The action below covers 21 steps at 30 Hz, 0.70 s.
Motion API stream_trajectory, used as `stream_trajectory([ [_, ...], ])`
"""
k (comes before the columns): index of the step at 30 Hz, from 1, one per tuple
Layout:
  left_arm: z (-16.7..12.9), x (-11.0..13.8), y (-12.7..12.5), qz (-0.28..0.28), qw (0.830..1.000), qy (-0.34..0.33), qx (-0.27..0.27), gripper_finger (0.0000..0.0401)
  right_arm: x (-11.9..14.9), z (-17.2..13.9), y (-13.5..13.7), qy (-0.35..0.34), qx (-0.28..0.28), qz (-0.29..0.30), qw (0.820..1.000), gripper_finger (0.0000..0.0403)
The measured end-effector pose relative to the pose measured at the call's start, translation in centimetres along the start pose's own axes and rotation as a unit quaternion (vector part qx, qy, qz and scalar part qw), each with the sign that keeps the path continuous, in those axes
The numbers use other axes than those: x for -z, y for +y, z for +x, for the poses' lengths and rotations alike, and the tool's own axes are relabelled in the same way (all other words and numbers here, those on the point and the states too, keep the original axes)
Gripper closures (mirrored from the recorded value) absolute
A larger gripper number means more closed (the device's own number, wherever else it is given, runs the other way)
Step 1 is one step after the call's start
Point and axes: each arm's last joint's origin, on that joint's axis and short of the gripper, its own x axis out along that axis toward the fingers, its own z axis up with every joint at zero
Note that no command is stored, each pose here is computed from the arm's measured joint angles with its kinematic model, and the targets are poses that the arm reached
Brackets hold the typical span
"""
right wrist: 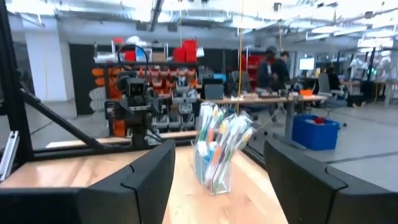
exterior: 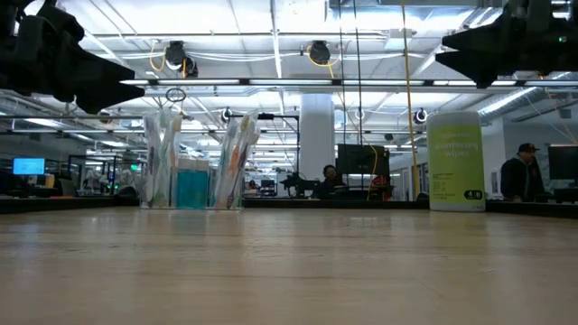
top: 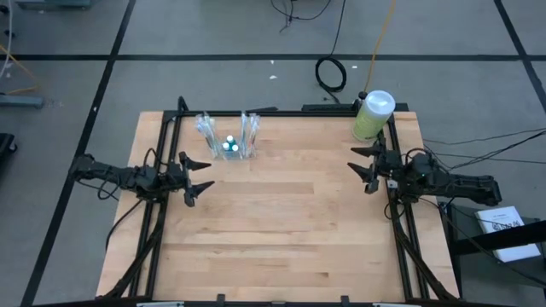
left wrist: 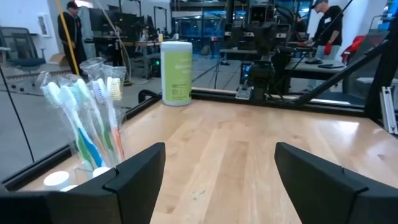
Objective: Pick & Place toothbrushing station
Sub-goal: Return to Home Position
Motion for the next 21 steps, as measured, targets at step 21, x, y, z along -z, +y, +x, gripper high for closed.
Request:
stream_trajectory([
  [21, 0.0, 0.1, 0.1, 0.011, 1.0, -0.006, -0.013, 0.0093, 3.6, -0.5, -0.1, -0.01, 0.014, -0.011, 1.0, 0.0165],
])
